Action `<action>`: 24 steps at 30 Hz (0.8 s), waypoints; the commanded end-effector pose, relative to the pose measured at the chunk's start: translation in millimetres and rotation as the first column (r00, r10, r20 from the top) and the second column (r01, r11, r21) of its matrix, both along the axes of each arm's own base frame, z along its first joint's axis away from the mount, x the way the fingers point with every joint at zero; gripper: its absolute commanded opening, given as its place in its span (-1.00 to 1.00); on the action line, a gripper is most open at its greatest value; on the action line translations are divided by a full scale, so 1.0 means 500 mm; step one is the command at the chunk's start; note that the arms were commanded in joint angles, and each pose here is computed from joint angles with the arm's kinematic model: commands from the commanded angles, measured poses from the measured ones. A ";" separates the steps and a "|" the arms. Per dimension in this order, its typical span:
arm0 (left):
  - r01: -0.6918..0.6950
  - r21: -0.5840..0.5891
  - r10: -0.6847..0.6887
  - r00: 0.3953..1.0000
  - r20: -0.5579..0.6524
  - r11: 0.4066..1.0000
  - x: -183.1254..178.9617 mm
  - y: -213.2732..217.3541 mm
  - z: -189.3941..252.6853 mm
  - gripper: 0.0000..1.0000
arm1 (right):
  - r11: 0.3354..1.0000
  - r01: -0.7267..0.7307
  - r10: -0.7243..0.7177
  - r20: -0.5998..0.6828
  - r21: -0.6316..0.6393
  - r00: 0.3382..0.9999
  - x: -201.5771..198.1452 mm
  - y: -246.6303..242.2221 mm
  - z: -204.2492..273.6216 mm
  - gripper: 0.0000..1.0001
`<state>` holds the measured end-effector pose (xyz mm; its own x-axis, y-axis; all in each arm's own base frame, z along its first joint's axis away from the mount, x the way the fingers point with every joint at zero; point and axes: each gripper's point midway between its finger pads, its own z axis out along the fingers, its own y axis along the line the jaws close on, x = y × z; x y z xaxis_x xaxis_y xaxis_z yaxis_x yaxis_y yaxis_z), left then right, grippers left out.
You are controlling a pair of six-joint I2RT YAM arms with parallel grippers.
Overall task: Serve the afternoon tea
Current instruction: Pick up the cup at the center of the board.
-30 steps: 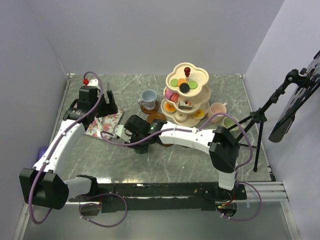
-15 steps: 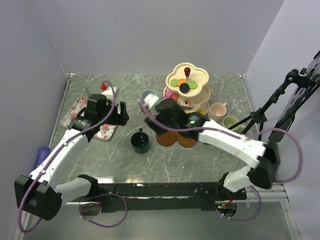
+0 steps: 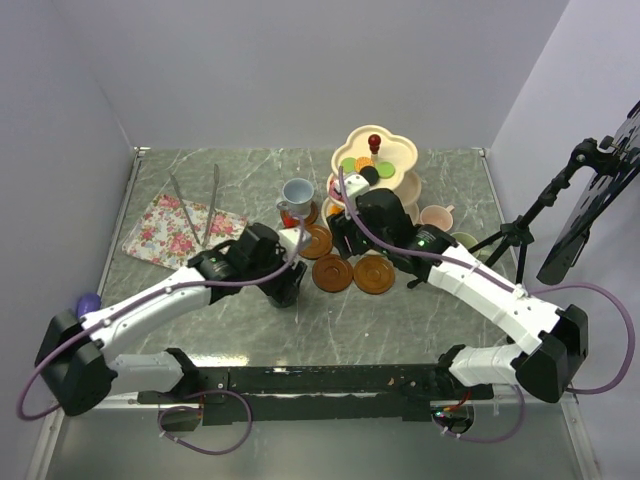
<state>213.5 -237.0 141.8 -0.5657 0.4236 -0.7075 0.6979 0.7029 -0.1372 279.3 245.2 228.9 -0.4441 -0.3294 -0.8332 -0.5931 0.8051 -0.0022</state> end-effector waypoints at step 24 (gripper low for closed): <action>-0.744 0.191 0.764 0.590 -0.260 0.640 0.183 0.105 -0.111 -0.99 | 0.994 0.082 -0.087 0.062 0.072 0.994 0.013 -0.038 0.052 0.34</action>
